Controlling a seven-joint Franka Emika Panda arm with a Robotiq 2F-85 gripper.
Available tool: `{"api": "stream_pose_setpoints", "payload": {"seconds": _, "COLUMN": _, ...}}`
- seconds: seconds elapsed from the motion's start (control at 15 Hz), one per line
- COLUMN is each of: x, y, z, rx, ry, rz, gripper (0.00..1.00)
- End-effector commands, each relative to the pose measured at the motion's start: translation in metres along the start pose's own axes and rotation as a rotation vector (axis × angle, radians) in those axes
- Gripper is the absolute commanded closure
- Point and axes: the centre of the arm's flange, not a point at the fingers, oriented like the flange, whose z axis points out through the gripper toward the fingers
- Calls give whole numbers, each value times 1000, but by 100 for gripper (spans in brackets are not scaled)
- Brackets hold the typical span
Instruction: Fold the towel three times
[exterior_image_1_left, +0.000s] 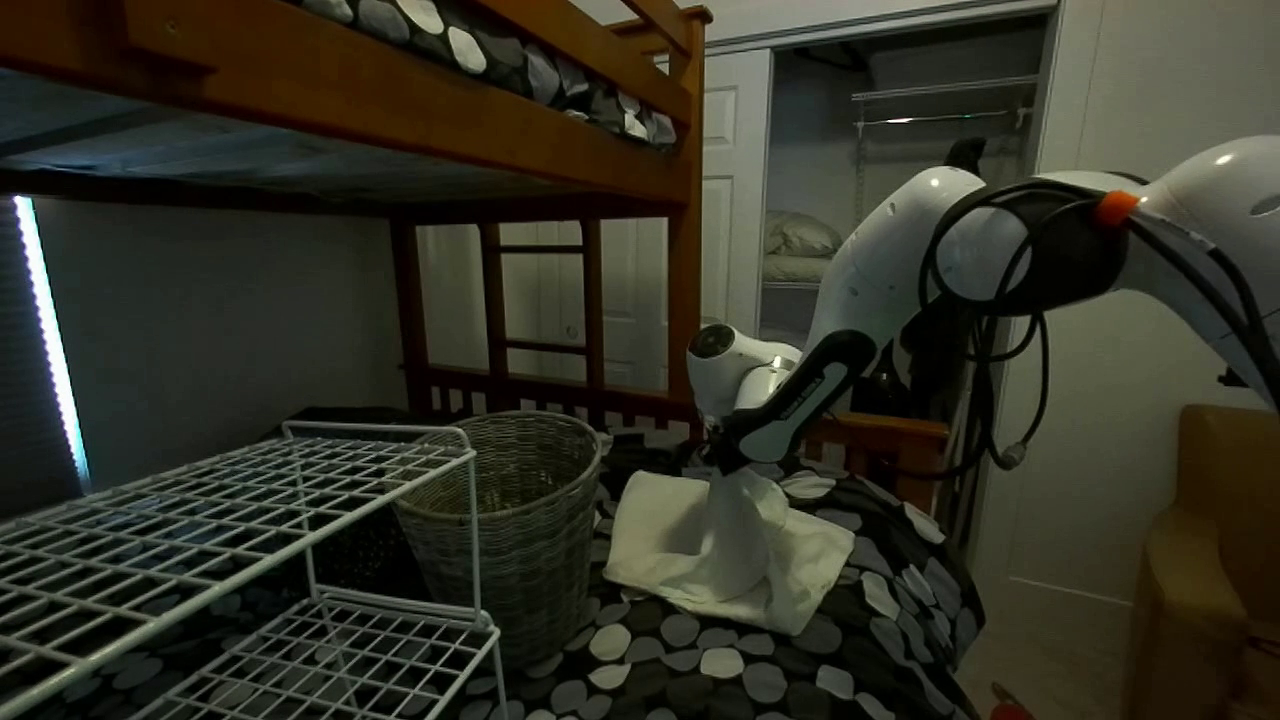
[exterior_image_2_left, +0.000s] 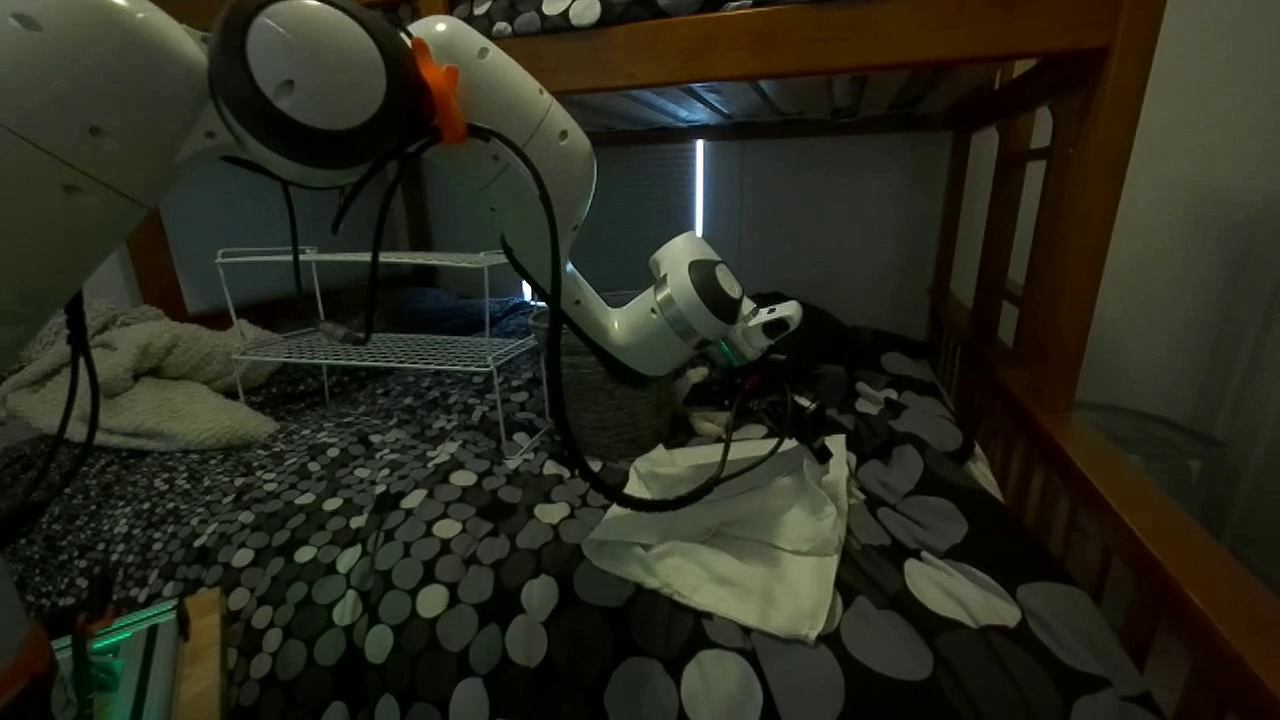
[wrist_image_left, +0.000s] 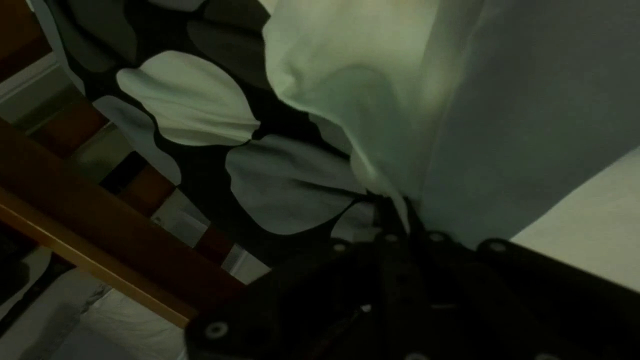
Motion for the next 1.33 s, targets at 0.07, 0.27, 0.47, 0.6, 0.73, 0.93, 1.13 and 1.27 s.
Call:
{"api": "stream_pose_setpoints", "payload": {"seconds": 0.07, "x": 7, "y": -3, "z": 11, "rx": 13, "ry": 12, "rz": 6, "gripper": 60}}
{"api": "stream_pose_setpoints", "payload": {"seconds": 0.27, "x": 10, "y": 10, "z": -23, "rx": 49, "ry": 40, "rz": -27, "gripper": 35}}
{"api": "stream_pose_setpoints", "payload": {"seconds": 0.47, "x": 4, "y": 15, "z": -69, "rx": 155, "ry": -32, "rz": -128, "gripper": 13}}
{"api": "stream_pose_setpoints", "payload": {"seconds": 0.6, "x": -8, "y": 5, "z": -104, "rx": 191, "ry": -27, "rz": -237, "gripper": 0}}
{"api": "stream_pose_setpoints", "payload": {"seconds": 0.73, "x": -17, "y": -7, "z": -133, "rx": 192, "ry": 3, "rz": -329, "gripper": 0}}
{"api": "stream_pose_setpoints", "payload": {"seconds": 0.93, "x": -31, "y": -22, "z": -164, "rx": 211, "ry": 50, "rz": -464, "gripper": 0}}
{"api": "stream_pose_setpoints", "payload": {"seconds": 1.13, "x": -17, "y": -36, "z": -163, "rx": 218, "ry": 61, "rz": -450, "gripper": 0}}
{"api": "stream_pose_setpoints", "payload": {"seconds": 1.27, "x": -25, "y": -38, "z": -173, "rx": 214, "ry": 56, "rz": -476, "gripper": 0}}
